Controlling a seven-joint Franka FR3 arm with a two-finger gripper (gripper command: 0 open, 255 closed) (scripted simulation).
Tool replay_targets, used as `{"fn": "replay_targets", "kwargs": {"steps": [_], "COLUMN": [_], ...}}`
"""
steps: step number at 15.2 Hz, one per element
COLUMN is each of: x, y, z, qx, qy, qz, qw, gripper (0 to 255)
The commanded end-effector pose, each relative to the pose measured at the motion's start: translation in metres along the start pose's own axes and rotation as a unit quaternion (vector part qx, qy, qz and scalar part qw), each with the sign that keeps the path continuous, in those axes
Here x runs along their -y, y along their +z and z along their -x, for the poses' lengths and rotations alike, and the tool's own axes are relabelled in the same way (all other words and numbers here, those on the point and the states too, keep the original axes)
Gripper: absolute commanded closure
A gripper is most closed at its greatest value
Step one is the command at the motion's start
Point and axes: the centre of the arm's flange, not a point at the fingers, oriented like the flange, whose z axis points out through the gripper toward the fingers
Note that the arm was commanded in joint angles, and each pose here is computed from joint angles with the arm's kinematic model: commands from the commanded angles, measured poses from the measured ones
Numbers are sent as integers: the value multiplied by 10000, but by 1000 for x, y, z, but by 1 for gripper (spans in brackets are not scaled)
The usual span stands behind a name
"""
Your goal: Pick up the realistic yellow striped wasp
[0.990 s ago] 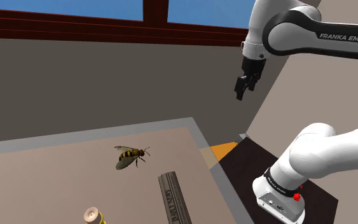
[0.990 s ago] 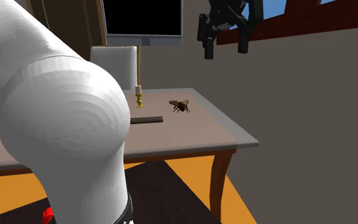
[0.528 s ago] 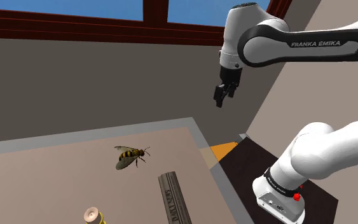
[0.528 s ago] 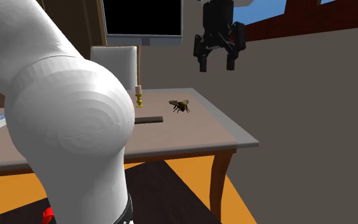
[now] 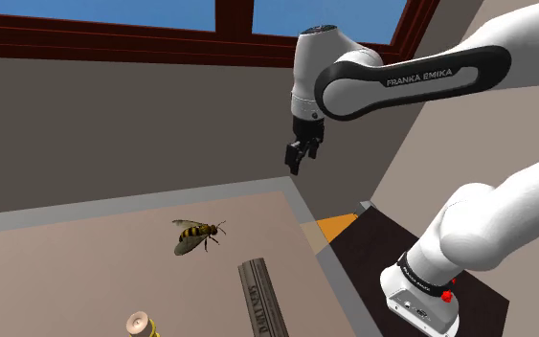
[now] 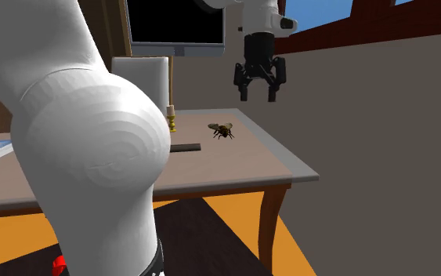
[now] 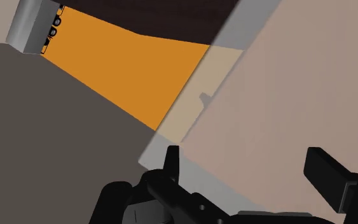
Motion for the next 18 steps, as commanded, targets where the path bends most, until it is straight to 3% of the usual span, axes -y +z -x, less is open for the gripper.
{"fn": "replay_targets", "kwargs": {"steps": [1, 18], "x": [20, 199], "y": [7, 66], "z": [-13, -121], "qx": [-22, -187], "qy": [-103, -972], "qz": [-28, -231], "qw": [9999, 9948], "gripper": [0, 0]}}
